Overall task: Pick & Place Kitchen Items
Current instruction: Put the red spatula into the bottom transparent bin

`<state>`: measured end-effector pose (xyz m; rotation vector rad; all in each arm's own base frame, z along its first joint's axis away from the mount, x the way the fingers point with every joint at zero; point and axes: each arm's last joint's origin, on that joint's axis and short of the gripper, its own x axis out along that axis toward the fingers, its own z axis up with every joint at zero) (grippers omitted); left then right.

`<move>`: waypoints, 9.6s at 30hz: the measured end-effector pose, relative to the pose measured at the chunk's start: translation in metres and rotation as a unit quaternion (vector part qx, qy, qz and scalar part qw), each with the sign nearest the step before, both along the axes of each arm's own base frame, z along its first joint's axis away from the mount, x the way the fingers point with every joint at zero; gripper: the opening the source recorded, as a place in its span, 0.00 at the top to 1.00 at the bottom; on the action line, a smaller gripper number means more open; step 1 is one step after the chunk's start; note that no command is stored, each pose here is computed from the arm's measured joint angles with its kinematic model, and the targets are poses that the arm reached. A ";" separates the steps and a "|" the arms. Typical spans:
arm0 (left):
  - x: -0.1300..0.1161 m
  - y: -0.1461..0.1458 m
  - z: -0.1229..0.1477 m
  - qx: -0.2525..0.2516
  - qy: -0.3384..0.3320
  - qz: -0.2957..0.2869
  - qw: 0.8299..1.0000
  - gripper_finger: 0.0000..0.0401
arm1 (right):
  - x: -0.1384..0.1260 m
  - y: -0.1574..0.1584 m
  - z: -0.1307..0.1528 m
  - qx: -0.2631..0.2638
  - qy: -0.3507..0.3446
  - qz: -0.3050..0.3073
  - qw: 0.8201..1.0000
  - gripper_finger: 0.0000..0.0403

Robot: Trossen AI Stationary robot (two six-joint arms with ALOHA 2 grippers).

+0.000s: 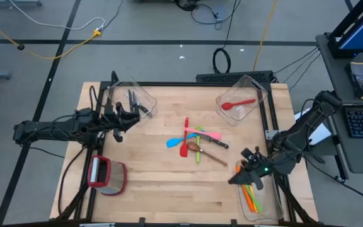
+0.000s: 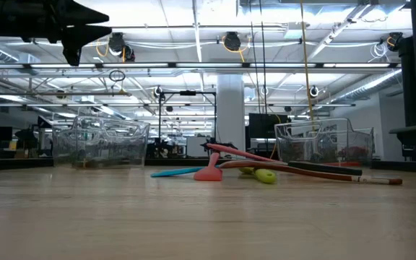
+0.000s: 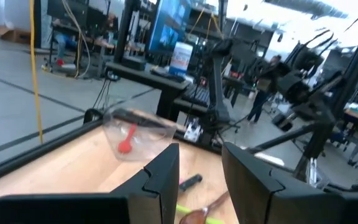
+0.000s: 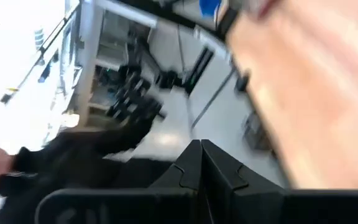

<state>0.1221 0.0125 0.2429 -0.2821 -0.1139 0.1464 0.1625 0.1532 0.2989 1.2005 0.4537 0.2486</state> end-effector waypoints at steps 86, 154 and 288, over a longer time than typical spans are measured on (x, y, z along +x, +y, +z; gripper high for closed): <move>0.271 0.045 0.020 0.310 0.544 -0.074 0.776 0.69 | -0.053 -0.127 -0.079 -0.509 -0.144 -0.056 0.846 1.00; 0.297 0.065 -0.068 0.642 0.478 -0.384 0.460 0.69 | -0.053 -0.126 -0.079 -0.477 -0.141 -0.056 0.865 1.00; 0.274 -0.029 -0.056 -0.090 0.564 -0.012 0.820 0.69 | -0.053 -0.126 -0.080 -0.456 -0.132 -0.062 0.878 1.00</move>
